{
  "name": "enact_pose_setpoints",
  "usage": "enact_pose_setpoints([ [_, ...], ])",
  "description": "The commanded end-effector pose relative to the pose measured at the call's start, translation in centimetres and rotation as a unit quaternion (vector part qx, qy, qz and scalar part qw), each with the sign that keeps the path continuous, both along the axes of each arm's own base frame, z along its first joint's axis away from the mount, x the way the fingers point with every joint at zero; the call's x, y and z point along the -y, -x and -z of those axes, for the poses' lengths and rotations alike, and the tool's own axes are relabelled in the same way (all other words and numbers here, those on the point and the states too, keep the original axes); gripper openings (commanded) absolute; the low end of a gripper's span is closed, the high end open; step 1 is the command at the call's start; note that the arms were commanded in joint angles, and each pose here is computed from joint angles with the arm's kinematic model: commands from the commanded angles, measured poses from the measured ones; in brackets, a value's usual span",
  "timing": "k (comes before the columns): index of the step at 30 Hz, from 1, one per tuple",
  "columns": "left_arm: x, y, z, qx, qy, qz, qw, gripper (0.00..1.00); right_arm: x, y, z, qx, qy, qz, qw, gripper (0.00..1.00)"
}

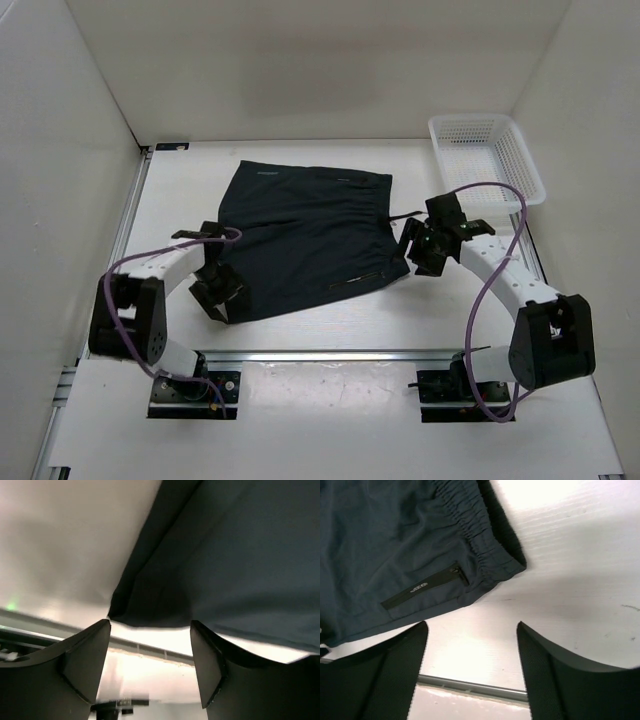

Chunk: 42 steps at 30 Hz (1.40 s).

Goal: Fold and stack the shorts
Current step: Fold the shorts

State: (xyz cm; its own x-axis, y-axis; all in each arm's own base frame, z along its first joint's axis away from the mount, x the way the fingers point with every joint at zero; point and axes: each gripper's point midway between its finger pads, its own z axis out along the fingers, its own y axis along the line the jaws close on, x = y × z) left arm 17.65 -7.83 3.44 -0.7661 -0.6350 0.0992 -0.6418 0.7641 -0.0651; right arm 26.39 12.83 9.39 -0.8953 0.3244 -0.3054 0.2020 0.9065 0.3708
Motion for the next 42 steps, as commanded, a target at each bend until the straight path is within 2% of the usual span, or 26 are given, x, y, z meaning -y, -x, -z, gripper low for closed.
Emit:
enact_pose_setpoints([
  [1,1.5,0.3,2.0,-0.028,0.01,0.001,1.0,0.76,-0.8,-0.2,-0.1,-0.008,-0.023,-0.005,1.0,0.78],
  [4,1.5,0.5,3.2,-0.05,-0.009,0.008,0.999,0.61,-1.2,0.2,1.3,-0.032,-0.056,0.007,0.998,0.8],
  [5,1.8,0.0,2.9,-0.043,-0.008,0.009,0.999,0.45,-0.9,0.5,2.0,-0.038,-0.059,0.012,0.997,0.79],
  [7,1.7,-1.2,2.3,-0.022,-0.014,0.009,1.0,0.25,-1.2,0.2,2.5,-0.037,-0.07,0.022,0.997,0.78],
  [8,1.9,-1.6,1.9,-0.011,-0.011,0.009,1.0,0.15,-1.1,0.3,3.1,-0.044,-0.069,0.023,0.996,0.75],
  [9,1.7,-2.0,1.3,-0.002,-0.017,0.009,1.0,0.1,-1.1,-0.3,2.9,-0.036,-0.074,0.032,0.996,0.75],
  [17,0.5,-4.5,-2.6,0.058,-0.053,0.016,0.997,0.1,-2.7,-1.1,6.1,-0.071,-0.116,0.042,0.99,0.6],
  [20,0.5,-4.7,-3.1,0.059,-0.053,0.021,0.997,0.1,-2.0,-1.6,7.6,-0.07,-0.084,0.061,0.992,0.31],
  [21,0.5,-4.7,-3.3,0.063,-0.052,0.02,0.996,0.1,-1.9,-1.9,7.6,-0.064,-0.079,0.064,0.993,0.1],
  [22,0.5,-4.7,-3.9,0.068,-0.051,0.02,0.996,0.1,-1.7,-2.0,7.7,-0.06,-0.073,0.062,0.994,0.01],
  [24,-0.2,-3.7,-4.2,0.06,-0.066,0.02,0.996,0.1,-0.7,-0.5,8.1,-0.071,-0.052,0.067,0.994,0.01],
  [30,-0.3,0.2,-5.0,0.091,-0.041,-0.017,0.995,0.1,1.9,5.1,5.7,-0.059,-0.019,0.073,0.995,0.01],
  [31,-0.2,0.5,-5.4,0.093,-0.033,-0.016,0.995,0.1,2.0,5.6,4.3,-0.037,-0.026,0.073,0.996,0.01],
  [33,-0.1,0.2,-6.3,0.108,-0.029,-0.017,0.994,0.1,3.1,7.2,3.6,-0.041,-0.006,0.082,0.996,0.01],
  [36,-0.4,-2.2,-9.2,0.148,-0.045,-0.008,0.988,0.1,3.8,7.5,0.4,-0.003,0.007,0.077,0.997,0.01],
  [37,-0.3,-4.0,-11.4,0.181,-0.046,0.001,0.982,0.1,4.0,7.3,-0.2,0.002,0.012,0.081,0.997,0.01],
  [39,-0.8,-6.5,-12.7,0.194,-0.073,0.009,0.978,0.1,4.4,6.0,-1.9,0.021,0.028,0.08,0.996,0.01],
  [41,-1.1,-10.3,-16.6,0.245,-0.094,0.018,0.965,0.1,4.3,4.2,-4.0,0.042,0.031,0.079,0.995,0.01],
  [42,-1.1,-11.8,-16.2,0.232,-0.108,0.025,0.966,0.1,4.1,3.5,-4.0,0.033,0.037,0.074,0.996,0.01],
])
